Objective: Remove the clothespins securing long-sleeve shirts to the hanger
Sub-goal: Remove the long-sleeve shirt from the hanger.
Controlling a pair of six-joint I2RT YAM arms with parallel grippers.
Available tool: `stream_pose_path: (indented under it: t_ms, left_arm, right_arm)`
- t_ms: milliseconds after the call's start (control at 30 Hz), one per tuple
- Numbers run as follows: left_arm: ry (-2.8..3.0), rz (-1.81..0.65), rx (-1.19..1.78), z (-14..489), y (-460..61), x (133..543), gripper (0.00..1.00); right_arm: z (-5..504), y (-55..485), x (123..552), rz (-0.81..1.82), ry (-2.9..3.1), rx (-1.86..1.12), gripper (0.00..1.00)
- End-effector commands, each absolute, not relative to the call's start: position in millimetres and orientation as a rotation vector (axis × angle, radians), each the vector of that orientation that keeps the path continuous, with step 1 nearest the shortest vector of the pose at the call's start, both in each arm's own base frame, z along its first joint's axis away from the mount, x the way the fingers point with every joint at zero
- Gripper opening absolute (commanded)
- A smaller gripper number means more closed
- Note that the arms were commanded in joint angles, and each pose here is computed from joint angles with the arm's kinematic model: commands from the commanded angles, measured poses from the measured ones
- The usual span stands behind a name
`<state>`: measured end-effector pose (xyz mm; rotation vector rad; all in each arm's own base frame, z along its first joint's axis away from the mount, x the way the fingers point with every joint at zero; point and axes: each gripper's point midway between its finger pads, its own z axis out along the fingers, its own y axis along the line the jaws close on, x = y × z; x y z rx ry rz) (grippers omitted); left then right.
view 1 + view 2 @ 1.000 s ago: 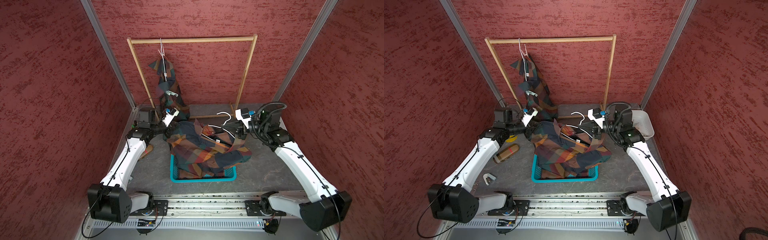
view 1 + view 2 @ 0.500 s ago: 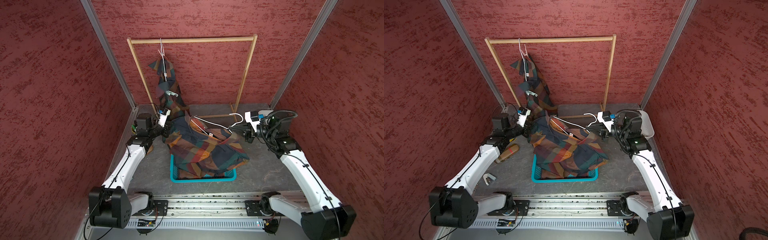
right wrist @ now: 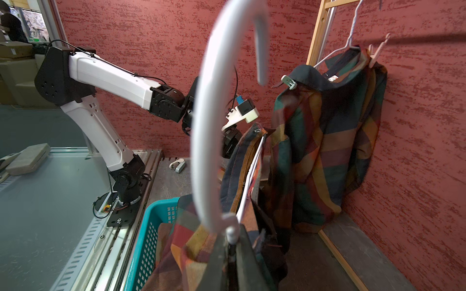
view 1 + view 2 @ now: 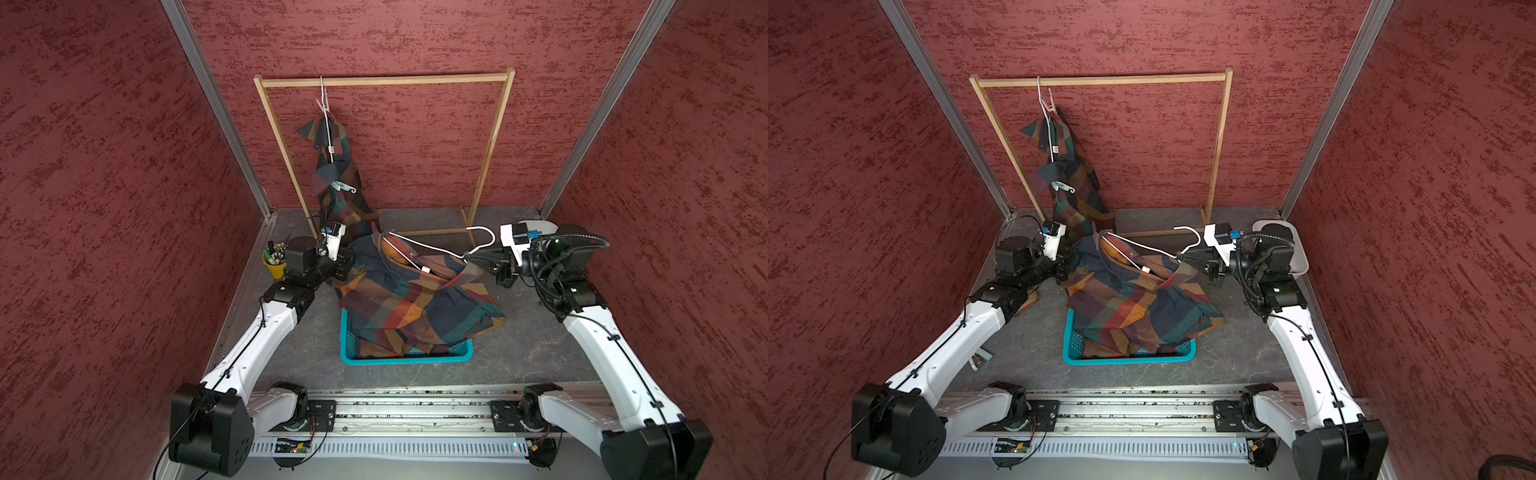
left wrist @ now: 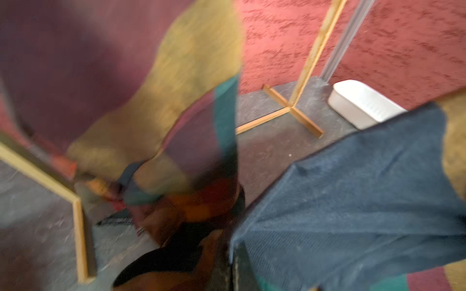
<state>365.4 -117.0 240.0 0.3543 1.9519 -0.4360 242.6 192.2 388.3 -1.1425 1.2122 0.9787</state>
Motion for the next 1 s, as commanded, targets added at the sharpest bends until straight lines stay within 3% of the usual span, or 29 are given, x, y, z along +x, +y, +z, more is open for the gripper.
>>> stream_pose_path:
  t_ms: [0,267,533,633,667,800,967]
  left_arm:
    - [1.979,-0.339,0.161,227.9,-71.6,375.9,0.00]
    - [1.993,-0.407,0.197,220.2,-82.3,367.1,0.00]
    - [1.906,-0.635,0.718,223.0,-214.8,292.8,0.00]
    - [1.920,-0.677,0.818,220.4,-236.1,269.7,0.00]
    - [1.920,-0.677,0.824,222.9,-236.0,266.9,0.09]
    - [1.778,-0.657,0.775,276.2,-217.1,264.6,0.72]
    - [1.536,-0.720,0.716,356.7,-183.4,259.8,0.83]
  right_arm:
    - [403.8,189.4,225.8,0.959,1.120,-1.192,0.00]
    - [409.3,189.0,223.9,0.959,1.099,-1.190,0.00]
    - [420.6,197.2,229.9,0.999,1.039,-1.188,0.00]
    - [420.9,205.7,233.7,1.021,1.029,-1.206,0.00]
    - [420.1,207.3,234.7,1.024,1.026,-1.211,0.00]
    - [414.7,210.8,243.1,1.036,1.031,-1.217,0.00]
    - [401.0,213.1,253.2,1.042,1.059,-1.240,0.00]
